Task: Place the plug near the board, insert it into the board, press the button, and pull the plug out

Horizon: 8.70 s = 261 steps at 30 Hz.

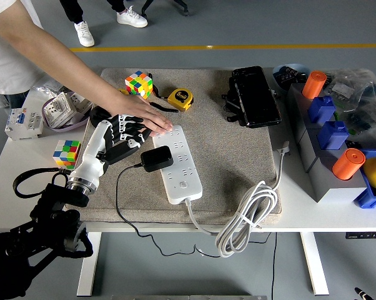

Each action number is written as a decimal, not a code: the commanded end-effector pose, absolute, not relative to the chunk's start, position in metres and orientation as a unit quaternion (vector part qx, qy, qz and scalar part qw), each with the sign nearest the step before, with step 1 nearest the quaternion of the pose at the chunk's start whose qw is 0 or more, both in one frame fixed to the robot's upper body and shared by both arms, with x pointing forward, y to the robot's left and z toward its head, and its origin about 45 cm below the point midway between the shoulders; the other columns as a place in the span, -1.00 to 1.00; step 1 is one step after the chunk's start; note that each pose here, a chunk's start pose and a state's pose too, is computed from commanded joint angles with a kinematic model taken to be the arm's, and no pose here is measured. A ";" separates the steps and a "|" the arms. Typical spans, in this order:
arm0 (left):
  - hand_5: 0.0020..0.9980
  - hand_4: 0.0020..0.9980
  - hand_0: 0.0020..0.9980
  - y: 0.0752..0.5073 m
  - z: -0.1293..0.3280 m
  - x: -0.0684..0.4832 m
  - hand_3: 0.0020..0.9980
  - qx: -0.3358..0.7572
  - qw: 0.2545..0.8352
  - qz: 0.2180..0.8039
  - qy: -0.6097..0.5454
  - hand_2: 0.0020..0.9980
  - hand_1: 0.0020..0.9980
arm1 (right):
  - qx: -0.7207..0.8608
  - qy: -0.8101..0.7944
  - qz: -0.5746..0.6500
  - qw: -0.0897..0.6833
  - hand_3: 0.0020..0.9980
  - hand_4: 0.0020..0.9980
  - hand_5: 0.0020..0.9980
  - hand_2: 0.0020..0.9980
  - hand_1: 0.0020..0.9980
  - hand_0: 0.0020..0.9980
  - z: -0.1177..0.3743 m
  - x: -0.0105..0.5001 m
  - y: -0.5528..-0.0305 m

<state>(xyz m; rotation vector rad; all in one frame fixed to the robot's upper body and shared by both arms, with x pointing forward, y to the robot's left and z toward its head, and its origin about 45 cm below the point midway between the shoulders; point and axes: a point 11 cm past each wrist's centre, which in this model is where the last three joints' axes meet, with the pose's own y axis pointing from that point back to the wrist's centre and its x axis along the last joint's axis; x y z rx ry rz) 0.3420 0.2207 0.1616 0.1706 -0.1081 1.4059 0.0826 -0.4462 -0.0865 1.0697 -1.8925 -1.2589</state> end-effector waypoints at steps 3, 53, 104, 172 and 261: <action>-0.43 0.63 -0.09 0.220 0.162 0.342 0.12 0.079 0.759 0.644 -0.051 0.13 0.16 | 0.404 -0.716 -0.477 0.309 0.19 0.74 0.01 0.38 0.37 0.29 -0.087 0.082 -0.446; -1.00 0.56 -0.90 0.159 0.160 0.318 0.61 0.408 0.834 0.280 -0.244 -0.71 -0.94 | 0.403 -0.720 -0.476 0.305 0.18 0.74 0.00 0.38 0.37 0.29 -0.085 0.084 -0.449; -1.00 0.32 -0.84 0.171 0.174 0.336 0.48 0.337 0.847 0.357 -0.203 -0.66 -0.90 | 0.403 -0.721 -0.475 0.304 0.18 0.74 -0.01 0.38 0.37 0.29 -0.085 0.084 -0.449; -0.32 0.77 0.22 0.328 0.174 0.361 0.33 -0.059 0.648 0.756 0.074 0.35 0.30 | 0.405 -0.714 -0.474 0.318 0.17 0.71 0.04 0.38 0.37 0.28 -0.087 0.092 -0.442; -0.27 1.00 0.19 0.190 0.162 0.374 0.44 0.380 0.729 0.436 -0.365 0.37 0.31 | 0.396 -0.715 -0.478 0.322 0.15 0.71 0.04 0.38 0.37 0.27 -0.088 0.078 -0.446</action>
